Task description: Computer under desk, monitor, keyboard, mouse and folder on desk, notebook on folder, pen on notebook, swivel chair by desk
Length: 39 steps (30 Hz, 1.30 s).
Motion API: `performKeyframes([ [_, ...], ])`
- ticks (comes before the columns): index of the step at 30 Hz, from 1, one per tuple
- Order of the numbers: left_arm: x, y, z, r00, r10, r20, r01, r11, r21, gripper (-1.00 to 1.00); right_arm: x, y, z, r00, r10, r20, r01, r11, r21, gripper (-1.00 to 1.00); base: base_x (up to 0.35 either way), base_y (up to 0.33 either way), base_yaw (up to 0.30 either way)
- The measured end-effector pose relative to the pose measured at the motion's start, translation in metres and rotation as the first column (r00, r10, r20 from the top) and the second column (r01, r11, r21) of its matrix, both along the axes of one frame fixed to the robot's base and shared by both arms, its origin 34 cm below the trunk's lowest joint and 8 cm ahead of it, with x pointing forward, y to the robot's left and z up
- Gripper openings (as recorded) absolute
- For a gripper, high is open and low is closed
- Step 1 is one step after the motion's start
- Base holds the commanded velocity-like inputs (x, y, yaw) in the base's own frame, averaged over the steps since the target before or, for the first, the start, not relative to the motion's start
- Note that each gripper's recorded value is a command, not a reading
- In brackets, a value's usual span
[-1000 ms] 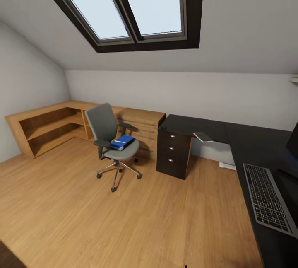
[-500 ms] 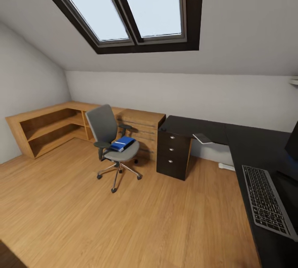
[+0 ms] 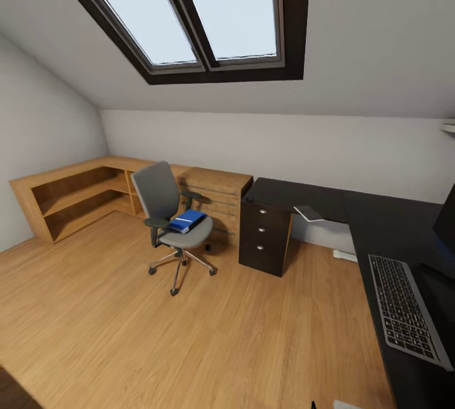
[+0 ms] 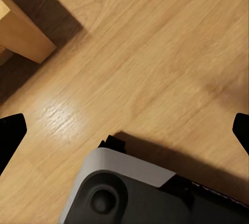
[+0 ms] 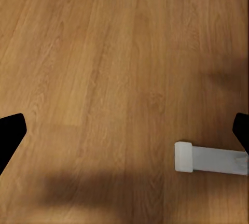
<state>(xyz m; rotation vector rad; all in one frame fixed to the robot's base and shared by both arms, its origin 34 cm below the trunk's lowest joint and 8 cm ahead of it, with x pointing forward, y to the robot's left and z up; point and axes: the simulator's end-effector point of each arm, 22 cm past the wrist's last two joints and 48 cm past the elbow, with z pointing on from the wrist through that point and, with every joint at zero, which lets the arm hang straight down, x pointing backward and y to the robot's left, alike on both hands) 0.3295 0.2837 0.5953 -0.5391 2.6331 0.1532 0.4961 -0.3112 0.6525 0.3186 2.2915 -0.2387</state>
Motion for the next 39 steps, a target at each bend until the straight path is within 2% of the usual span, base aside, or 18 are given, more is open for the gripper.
performKeyframes([
  [7, -0.001, 0.001, 0.009, 1.0, 0.002, 0.005, -0.002, 1.0, 0.002, 1.0, 0.002, -0.001, 0.017, 0.998, -0.007, 0.068, 0.007, 1.0, -0.012, 1.0, 0.0, 0.0, 0.0],
  [21, -0.005, 0.002, 0.024, 1.0, 0.005, 0.003, -0.005, 1.0, 0.007, 1.0, 0.0, 0.001, 0.035, 0.997, 0.002, 0.079, 0.0, 1.0, -0.014, 1.0, 0.002, 0.0, 0.0],
  [39, -0.01, 0.002, 0.042, 1.0, 0.004, 0.003, -0.004, 1.0, 0.006, 1.0, -0.006, 0.0, 0.053, 0.997, 0.0, 0.079, 0.002, 1.0, -0.014, 1.0, 0.31, 0.0, 0.0],
])
